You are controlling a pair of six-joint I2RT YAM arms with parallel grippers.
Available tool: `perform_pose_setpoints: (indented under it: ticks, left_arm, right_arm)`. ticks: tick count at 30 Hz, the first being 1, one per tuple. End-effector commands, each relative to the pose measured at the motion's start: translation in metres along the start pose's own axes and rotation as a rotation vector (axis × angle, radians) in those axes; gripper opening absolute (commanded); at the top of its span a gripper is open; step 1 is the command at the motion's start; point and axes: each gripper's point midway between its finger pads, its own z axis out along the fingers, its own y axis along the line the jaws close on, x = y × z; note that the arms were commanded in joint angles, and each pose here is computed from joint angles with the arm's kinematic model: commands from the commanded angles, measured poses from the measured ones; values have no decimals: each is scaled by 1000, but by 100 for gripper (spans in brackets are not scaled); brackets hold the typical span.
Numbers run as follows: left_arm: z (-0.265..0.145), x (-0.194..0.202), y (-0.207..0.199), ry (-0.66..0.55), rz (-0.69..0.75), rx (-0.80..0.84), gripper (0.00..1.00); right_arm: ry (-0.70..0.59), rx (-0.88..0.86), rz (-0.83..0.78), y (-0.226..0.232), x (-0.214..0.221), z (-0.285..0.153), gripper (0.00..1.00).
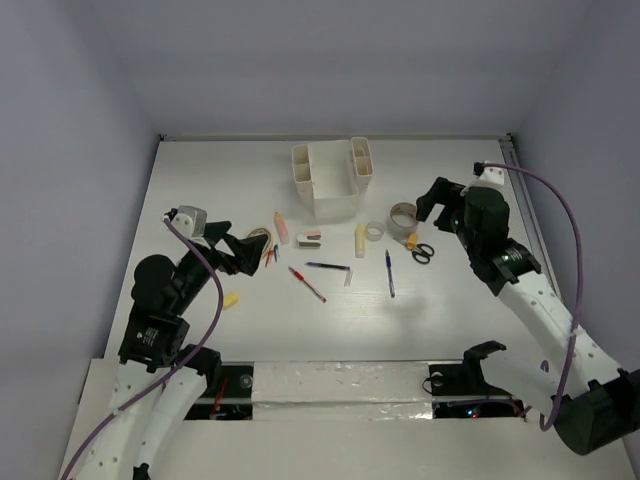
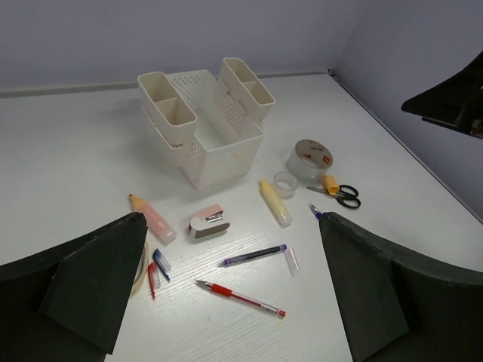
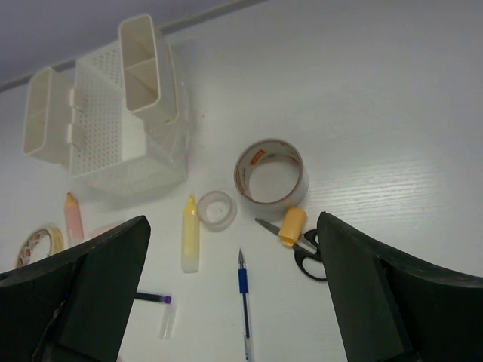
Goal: Sort the stationery into containers
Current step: Pick up the stationery from the center of the board.
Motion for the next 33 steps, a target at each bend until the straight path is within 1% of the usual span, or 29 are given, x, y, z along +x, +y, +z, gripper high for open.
perform_pose_setpoints:
  ticks: [1, 2, 6, 7, 8, 10, 11, 12, 13, 15, 16, 19, 21, 23, 27, 29, 32, 33]
  left_arm:
    - [-2, -26, -10, -72, 34, 35, 99]
    - [-3, -26, -10, -74, 36, 35, 99]
    - [-3, -26, -10, -73, 30, 38, 99]
    - [-4, -27, -10, -78, 28, 32, 99]
    - [-3, -28, -4, -85, 18, 1, 99]
    - [-3, -28, 2, -88, -7, -36, 99]
    - [-2, -28, 6, -93, -14, -61, 99]
    - [-2, -28, 8, -91, -22, -70, 99]
    - [-1, -27, 8, -91, -28, -73, 99]
    - [-1, -27, 8, -89, -32, -73, 99]
    - [-1, -26, 8, -88, -32, -74, 99]
    - [-2, -27, 9, -90, -29, -75, 99]
    - [-1, -26, 8, -86, -24, -70, 99]
    - [-2, -27, 8, -88, -24, -74, 99]
    - [-3, -28, 9, -93, -22, -77, 99]
    - [-3, -28, 9, -92, -21, -79, 99]
    - [-2, -26, 11, -85, -23, -86, 99]
    - [-2, -26, 11, -84, -23, -90, 99]
  right_arm:
    - [7, 8, 35, 0, 4, 19, 98]
    - [44, 17, 32, -3, 16, 29, 100]
    - [96, 73, 51, -26, 25, 59, 99]
    - [121, 56, 61, -28, 28, 65, 96]
    - [126, 80, 77, -40, 25, 71, 94]
    - [172, 92, 89, -48, 34, 88, 90]
    - [190, 95, 88, -51, 37, 94, 83]
    - [232, 114, 87, -58, 48, 104, 81]
    - [239, 100, 84, -54, 44, 110, 76]
    - [281, 117, 73, -58, 55, 124, 73]
    - [276, 115, 73, -56, 51, 129, 73]
    - [310, 121, 73, -58, 62, 143, 70]
    - [328, 118, 77, -57, 67, 151, 68]
    - [364, 122, 84, -60, 82, 159, 65]
    - [432, 102, 101, -60, 108, 165, 62]
    - [450, 79, 111, -57, 115, 168, 58]
    - [465, 77, 115, -58, 121, 172, 47]
    - [469, 83, 119, -59, 124, 173, 46]
